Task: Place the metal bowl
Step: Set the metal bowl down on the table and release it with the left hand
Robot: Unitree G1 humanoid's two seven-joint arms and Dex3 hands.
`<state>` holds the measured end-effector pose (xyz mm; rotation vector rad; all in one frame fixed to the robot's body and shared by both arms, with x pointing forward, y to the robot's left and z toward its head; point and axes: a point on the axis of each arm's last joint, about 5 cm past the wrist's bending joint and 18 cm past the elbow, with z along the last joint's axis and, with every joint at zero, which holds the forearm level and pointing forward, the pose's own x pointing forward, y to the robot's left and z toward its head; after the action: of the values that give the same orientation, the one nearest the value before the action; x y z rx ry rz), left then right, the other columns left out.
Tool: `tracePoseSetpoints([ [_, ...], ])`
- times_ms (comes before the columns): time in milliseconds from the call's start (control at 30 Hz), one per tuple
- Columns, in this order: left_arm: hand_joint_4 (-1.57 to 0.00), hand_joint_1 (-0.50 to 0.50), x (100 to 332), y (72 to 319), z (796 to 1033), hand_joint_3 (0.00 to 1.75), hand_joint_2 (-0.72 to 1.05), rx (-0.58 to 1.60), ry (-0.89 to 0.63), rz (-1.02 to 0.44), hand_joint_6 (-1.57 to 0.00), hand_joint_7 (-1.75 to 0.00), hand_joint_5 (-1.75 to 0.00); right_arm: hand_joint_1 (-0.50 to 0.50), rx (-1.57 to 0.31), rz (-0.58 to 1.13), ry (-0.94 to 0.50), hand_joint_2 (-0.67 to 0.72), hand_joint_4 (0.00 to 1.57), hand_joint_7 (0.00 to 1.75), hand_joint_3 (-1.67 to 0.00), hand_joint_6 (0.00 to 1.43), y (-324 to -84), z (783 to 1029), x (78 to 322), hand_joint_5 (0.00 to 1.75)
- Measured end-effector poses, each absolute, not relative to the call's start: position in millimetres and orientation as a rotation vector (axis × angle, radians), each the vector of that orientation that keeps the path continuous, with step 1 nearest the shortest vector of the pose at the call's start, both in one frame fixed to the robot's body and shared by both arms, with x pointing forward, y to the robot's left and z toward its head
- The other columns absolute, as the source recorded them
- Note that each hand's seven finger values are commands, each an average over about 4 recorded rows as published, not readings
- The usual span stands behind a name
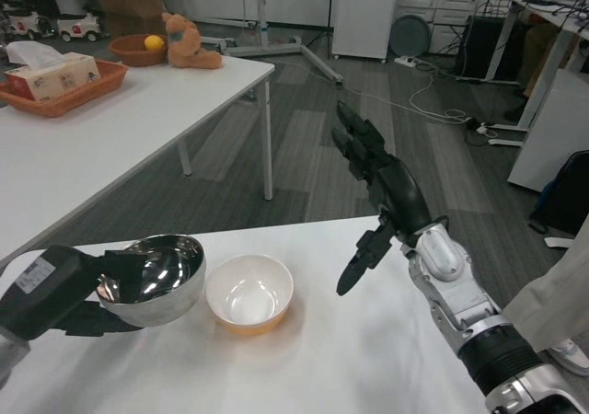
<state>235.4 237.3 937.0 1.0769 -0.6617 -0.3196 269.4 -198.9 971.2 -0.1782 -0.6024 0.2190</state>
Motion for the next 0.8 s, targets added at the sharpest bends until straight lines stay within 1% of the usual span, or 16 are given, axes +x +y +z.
tracePoseSetpoints([
  [200, -1.53, -0.5, 234.7, 236.7, 922.6, 0.17, 1.05, 1.062, -0.58, -0.36, -1.47, -1.68, 0.0, -0.42, -0.173, 0.217, -0.6, 0.34, 0.0, 0.0, 0.0, 0.0, -199.4, 970.3, 269.5, 0.0],
  [367, -1.51, -0.5, 233.9, 236.9, 915.7, 0.17, 1.05, 1.067, -0.535, -0.372, -1.47, -1.68, 0.0, -0.42, -0.171, 0.215, -0.597, 0.34, 0.0, 0.0, 0.0, 0.0, -199.9, 969.4, 269.6, 0.0],
  [467, -1.5, -0.5, 232.5, 242.2, 914.2, 0.17, 1.05, 1.069, -0.513, -0.362, -1.47, -1.64, 0.0, -0.42, -0.173, 0.213, -0.594, 0.34, 0.0, 0.0, 0.0, 0.0, -200.8, 969.0, 269.7, 0.0],
  [600, -1.5, -0.5, 229.3, 248.1, 913.6, 0.17, 1.05, 1.072, -0.5, -0.344, -1.47, -1.66, 0.0, -0.42, -0.175, 0.209, -0.588, 0.34, 0.0, 0.0, 0.0, 0.0, -202.0, 967.4, 269.9, 0.0],
  [700, -1.5, -0.5, 227.4, 251.0, 913.4, 0.17, 1.05, 1.075, -0.491, -0.34, -1.47, -1.61, 0.0, -0.42, -0.176, 0.205, -0.581, 0.33, 0.0, 0.0, 0.0, 0.0, -203.0, 965.9, 270.1, 0.0],
  [800, -1.5, -0.5, 225.7, 253.7, 913.4, 0.17, 1.05, 1.079, -0.482, -0.338, -1.47, -1.64, 0.0, -0.42, -0.176, 0.203, -0.575, 0.31, 0.0, 0.0, 0.0, 0.0, -203.6, 964.9, 270.3, 0.0],
])
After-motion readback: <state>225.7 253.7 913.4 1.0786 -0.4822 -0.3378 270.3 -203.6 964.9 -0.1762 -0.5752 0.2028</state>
